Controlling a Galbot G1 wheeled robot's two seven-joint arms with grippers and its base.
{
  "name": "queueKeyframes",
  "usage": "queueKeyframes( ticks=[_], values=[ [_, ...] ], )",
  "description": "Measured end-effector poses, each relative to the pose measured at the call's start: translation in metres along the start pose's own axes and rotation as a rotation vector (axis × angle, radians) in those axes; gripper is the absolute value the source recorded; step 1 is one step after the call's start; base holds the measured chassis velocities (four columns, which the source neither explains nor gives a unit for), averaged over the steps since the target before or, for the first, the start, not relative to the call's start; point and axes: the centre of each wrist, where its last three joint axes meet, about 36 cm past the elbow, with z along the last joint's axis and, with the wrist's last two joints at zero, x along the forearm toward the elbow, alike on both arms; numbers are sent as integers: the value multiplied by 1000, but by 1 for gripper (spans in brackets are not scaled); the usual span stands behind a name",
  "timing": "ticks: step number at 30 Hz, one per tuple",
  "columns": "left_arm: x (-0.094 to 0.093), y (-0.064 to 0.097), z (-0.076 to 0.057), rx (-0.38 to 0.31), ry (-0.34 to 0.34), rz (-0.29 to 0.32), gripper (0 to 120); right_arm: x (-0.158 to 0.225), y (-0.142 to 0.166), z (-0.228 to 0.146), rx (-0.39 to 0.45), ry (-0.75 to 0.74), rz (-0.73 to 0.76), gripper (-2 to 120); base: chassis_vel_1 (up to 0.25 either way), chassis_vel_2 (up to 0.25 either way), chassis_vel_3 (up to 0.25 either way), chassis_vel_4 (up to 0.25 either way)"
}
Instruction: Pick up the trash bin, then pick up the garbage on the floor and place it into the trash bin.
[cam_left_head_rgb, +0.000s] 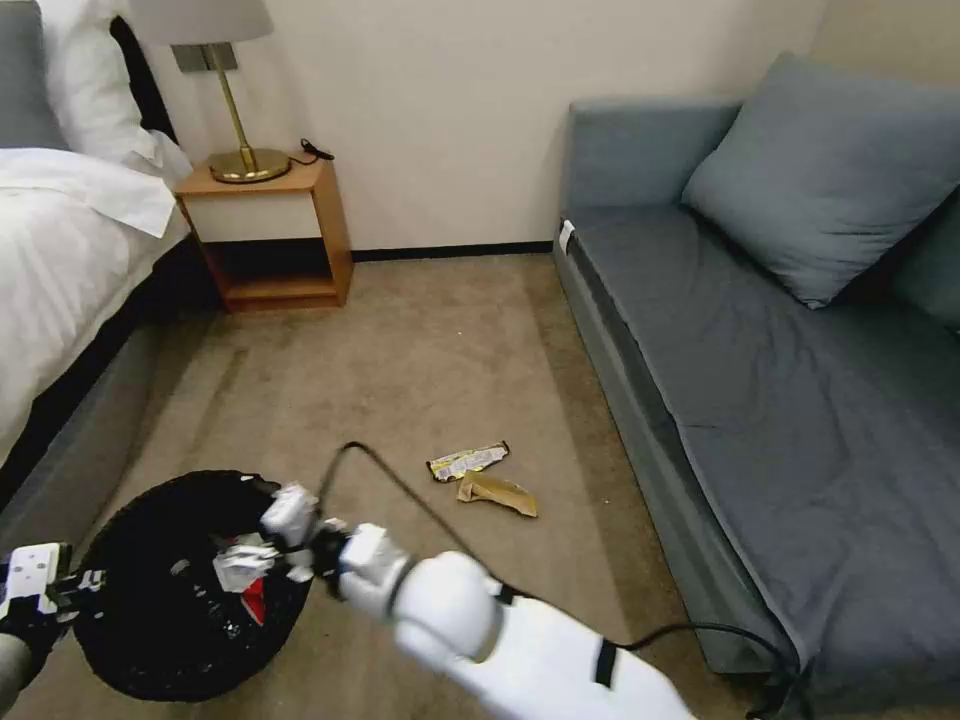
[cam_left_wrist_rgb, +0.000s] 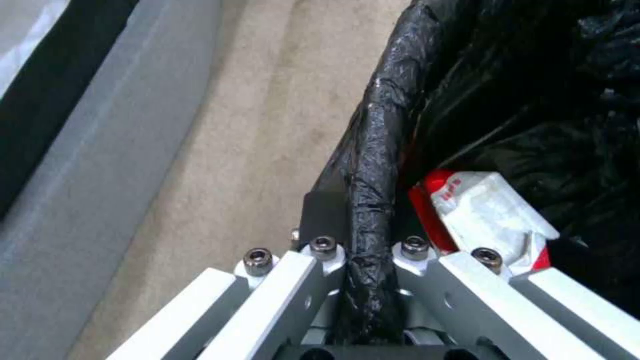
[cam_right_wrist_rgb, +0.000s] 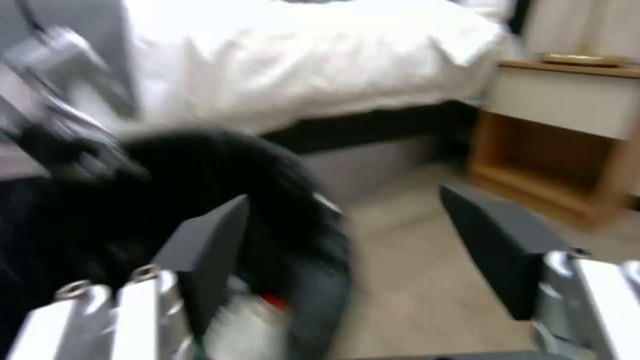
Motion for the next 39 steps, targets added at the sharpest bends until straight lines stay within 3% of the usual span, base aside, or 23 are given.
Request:
queueKeyframes(
  ticks=[6, 13, 22, 30, 39],
  values=[
    [-1, 1, 1, 5, 2, 0, 3, 60, -32, 37, 57, 39, 67, 99, 0, 0, 0, 0],
    [-4, 1, -2, 10, -4, 8, 3, 100, -45, 66, 53, 34, 149, 100, 0, 0, 0, 0],
    [-1, 0, 1, 15, 2, 5, 3, 106, -44, 73, 42, 71, 123, 100, -20, 16, 17, -27],
    [1, 4, 1, 13, 2, -5, 3, 105, -43, 81, 34, 126, 109, 100, -165, 159, 169, -158],
    [2, 9, 4, 15, 9, -15, 3, 107, -47, 92, 55, 365, 97, 100, -213, 198, 196, -220]
  ],
)
